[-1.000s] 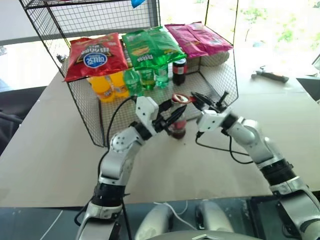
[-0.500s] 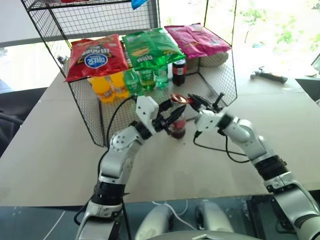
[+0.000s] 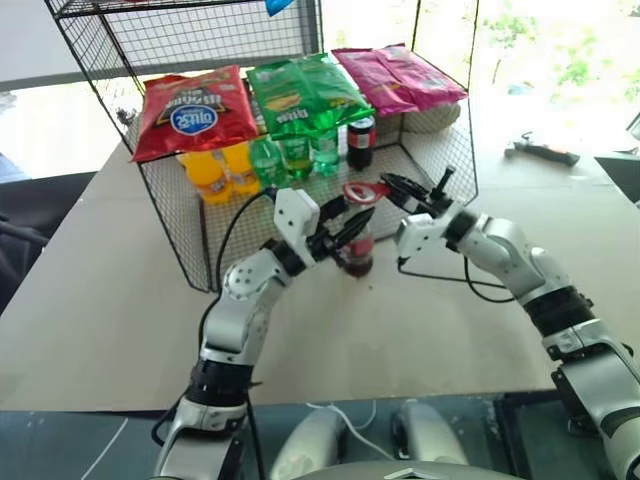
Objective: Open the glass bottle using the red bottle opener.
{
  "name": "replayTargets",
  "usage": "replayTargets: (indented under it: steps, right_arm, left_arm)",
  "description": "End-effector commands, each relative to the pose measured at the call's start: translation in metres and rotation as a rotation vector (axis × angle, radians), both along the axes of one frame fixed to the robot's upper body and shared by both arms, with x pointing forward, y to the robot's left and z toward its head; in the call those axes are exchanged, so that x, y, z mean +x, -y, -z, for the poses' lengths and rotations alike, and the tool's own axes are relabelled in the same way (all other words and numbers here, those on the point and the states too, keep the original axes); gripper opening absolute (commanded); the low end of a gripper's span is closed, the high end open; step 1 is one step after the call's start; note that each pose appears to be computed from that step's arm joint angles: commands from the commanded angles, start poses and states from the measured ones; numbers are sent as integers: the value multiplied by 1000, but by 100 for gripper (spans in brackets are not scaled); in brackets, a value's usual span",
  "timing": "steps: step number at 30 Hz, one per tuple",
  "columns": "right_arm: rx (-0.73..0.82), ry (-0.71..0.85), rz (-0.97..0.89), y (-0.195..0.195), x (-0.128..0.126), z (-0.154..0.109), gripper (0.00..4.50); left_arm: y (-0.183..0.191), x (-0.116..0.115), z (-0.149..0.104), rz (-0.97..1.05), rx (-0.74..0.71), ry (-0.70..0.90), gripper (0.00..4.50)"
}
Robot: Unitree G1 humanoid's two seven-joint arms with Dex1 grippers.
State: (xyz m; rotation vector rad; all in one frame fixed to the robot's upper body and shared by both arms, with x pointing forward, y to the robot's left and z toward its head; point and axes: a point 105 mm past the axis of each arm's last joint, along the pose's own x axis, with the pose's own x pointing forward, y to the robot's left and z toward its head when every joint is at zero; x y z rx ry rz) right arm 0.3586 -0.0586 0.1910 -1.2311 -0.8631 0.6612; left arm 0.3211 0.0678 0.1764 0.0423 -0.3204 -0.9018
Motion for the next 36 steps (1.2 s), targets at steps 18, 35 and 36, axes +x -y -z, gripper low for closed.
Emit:
replayTargets:
  steps: [18, 35, 36]
  right_arm:
    - [37, 234, -4, 3, -4, -46, 0]
    - [297, 89, 93, 24, 9, -51, 0]
    - [304, 80, 95, 25, 9, -50, 0]
  left_arm:
    - [10, 0, 20, 27, 52, -69, 171]
    - [6, 0, 15, 23, 31, -56, 203]
    - [6, -1, 14, 28, 28, -56, 237]
